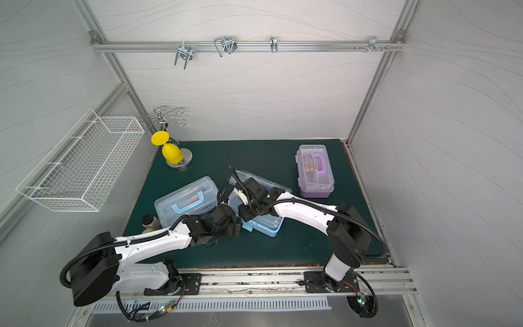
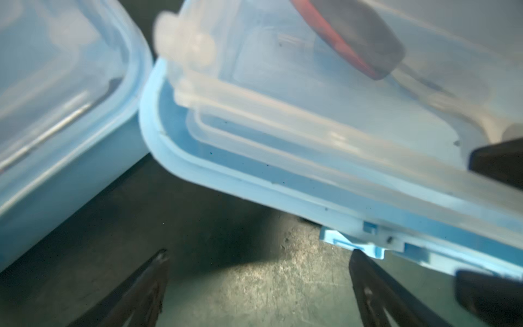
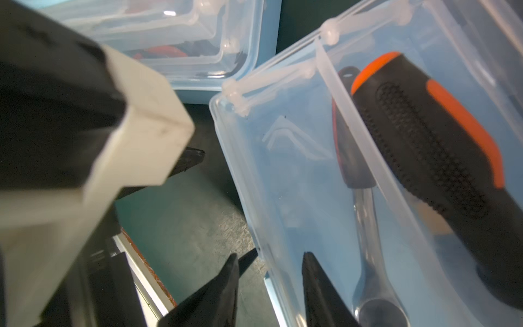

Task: Close toolboxes
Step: Close the toolbox lid.

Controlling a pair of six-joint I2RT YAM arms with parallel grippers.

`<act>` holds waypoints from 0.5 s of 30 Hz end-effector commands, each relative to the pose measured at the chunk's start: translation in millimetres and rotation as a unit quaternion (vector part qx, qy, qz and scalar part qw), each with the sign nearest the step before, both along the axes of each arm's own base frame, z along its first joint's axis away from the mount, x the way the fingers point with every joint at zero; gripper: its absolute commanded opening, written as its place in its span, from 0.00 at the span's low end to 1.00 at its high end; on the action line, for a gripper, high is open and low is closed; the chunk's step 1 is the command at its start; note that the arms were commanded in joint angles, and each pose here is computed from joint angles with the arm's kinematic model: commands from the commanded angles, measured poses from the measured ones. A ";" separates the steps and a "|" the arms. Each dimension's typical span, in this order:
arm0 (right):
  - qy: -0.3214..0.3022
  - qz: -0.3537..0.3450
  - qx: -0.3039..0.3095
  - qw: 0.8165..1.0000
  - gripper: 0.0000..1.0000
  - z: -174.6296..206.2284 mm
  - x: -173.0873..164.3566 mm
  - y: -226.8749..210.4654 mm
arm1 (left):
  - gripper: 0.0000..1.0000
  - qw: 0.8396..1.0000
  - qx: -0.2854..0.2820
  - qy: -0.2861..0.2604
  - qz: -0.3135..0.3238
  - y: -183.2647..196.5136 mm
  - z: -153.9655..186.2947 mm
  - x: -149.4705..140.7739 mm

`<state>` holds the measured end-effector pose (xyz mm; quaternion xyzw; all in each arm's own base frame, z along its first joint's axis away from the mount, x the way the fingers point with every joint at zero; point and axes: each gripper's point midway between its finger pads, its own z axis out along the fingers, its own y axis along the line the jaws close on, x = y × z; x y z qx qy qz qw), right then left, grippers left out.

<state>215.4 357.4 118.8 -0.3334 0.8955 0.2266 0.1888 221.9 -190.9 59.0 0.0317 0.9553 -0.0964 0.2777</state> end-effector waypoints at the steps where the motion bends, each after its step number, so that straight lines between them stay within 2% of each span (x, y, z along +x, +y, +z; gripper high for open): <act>1: 0.060 -0.039 -0.078 0.994 0.39 -39.6 -11.9 -34.8 | 0.99 1.000 -0.004 -0.014 0.020 5.0 3.2 4.2; 5: 0.058 -0.042 -0.081 0.994 0.39 -40.5 -11.7 -37.1 | 0.99 1.000 -0.004 -0.014 0.023 8.3 3.5 2.4; 15: 0.030 -0.040 -0.069 0.996 0.48 -22.3 -16.0 -37.6 | 0.99 0.999 0.001 -0.023 0.030 18.2 10.1 -0.9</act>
